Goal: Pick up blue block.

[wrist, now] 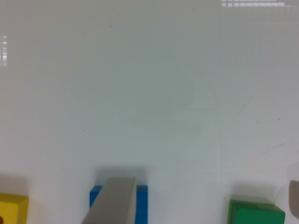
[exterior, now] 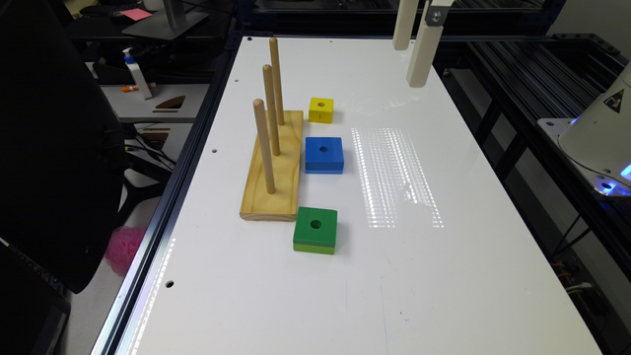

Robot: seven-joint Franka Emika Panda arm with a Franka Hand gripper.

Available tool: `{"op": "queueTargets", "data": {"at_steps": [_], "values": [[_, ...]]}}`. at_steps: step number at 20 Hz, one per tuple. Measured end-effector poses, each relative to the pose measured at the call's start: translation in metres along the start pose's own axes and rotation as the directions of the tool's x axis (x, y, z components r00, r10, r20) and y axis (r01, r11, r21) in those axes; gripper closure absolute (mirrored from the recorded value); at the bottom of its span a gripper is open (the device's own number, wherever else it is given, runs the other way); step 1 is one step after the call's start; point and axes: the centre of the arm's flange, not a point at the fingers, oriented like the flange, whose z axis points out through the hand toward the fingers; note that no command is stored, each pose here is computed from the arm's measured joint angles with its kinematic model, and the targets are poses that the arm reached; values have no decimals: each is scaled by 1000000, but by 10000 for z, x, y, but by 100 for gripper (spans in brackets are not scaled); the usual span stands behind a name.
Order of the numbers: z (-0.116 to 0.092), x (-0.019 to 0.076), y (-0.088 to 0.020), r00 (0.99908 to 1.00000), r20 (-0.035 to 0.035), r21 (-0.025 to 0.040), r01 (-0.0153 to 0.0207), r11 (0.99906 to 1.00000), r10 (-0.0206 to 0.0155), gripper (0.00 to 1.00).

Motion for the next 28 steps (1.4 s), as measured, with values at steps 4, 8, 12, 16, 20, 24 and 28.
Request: {"op": "queueTargets", "data": {"at_steps": [4, 8, 12, 16, 20, 24, 28], "values": [[0, 27, 18, 999991, -475, -213, -4247, 999991, 4247, 0], [-16, 142, 82, 999911, -4952, 4908, -12395, 999911, 12419, 0], [-19, 267, 144, 999756, -14313, 16501, -16576, 999726, 16813, 0], [12, 483, 254, 999462, -25874, 28302, -19439, 999410, 20173, 0], [19, 748, 368, 999300, -30897, 31309, -20103, 999308, 21070, 0], [32, 886, 384, 999288, -30469, 30295, -21336, 999313, 22259, 0], [40, 898, 366, 999335, -29579, 29521, -20443, 999355, 21317, 0]]}}
